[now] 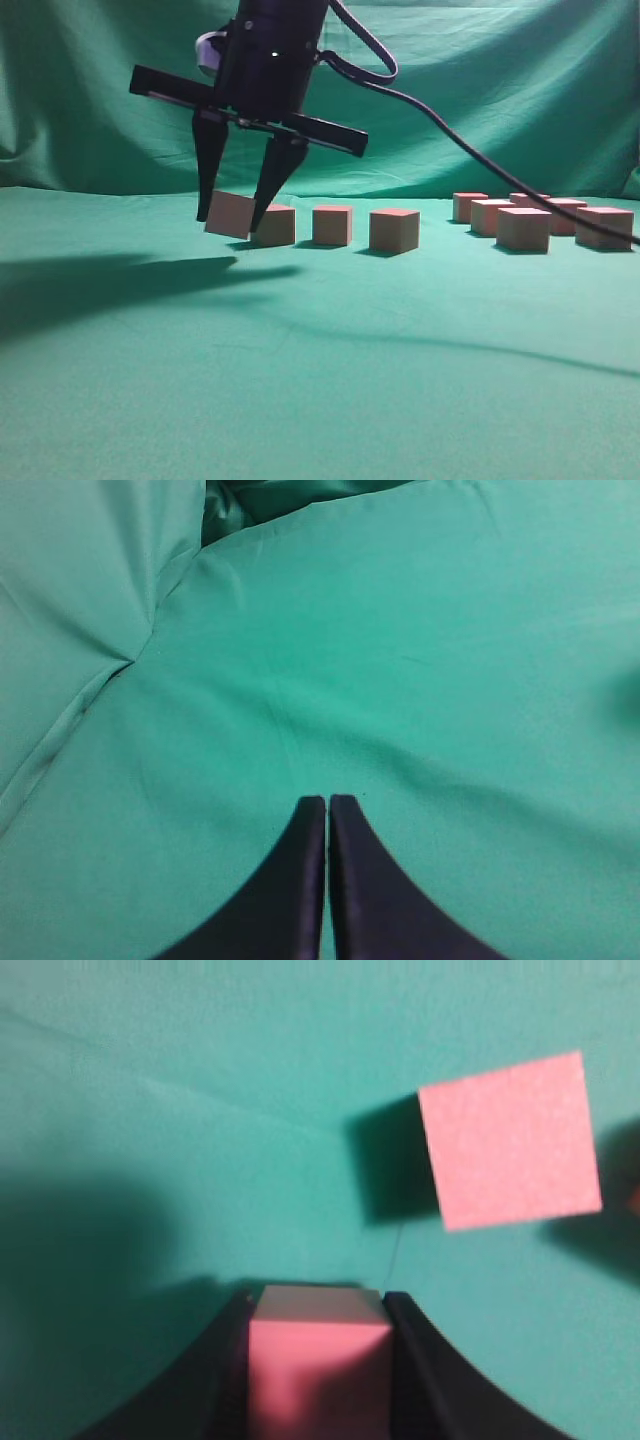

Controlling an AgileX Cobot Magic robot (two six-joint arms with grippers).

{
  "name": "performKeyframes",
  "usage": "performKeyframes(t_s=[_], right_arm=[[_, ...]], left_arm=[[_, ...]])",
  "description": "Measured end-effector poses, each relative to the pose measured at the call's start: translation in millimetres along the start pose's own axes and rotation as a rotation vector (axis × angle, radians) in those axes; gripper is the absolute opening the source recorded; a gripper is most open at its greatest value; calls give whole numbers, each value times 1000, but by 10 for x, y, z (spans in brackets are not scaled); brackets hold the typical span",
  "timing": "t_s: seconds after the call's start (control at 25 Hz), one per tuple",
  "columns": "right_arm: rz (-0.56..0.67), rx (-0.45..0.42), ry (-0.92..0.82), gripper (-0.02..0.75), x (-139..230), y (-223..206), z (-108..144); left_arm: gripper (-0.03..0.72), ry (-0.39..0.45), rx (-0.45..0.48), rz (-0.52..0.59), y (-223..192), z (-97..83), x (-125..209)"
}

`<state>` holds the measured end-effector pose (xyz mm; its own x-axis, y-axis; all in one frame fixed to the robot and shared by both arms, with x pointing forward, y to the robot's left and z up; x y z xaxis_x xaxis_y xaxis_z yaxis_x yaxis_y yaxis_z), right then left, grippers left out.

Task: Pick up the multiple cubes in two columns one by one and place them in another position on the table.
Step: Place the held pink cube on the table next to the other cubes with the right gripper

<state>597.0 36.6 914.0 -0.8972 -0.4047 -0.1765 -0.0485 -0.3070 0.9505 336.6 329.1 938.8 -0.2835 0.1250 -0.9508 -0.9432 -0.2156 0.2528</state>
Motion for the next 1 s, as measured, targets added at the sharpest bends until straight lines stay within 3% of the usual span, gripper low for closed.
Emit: performKeyframes(t_s=[0.2, 1.0], right_arm=[[-53, -4, -1, 272, -76, 6, 6], [-52, 18, 7, 272, -97, -144, -50]], left_arm=[[0, 0, 0, 0, 0, 0, 0], [0, 0, 0, 0, 0, 0, 0]])
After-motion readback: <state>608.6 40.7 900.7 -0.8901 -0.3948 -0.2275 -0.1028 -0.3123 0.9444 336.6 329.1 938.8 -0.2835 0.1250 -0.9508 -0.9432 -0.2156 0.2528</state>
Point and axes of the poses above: a point on each arm's last joint axis where the gripper is mounted, y pointing back along that axis away from the gripper, z along the wrist's bending axis when the last joint is at zero, x = y × z, the point moved 5 cm from there along -y, pointing out along that axis toward the gripper, and after that the axes turned 9 degrees about y, right-handed, at the moved point
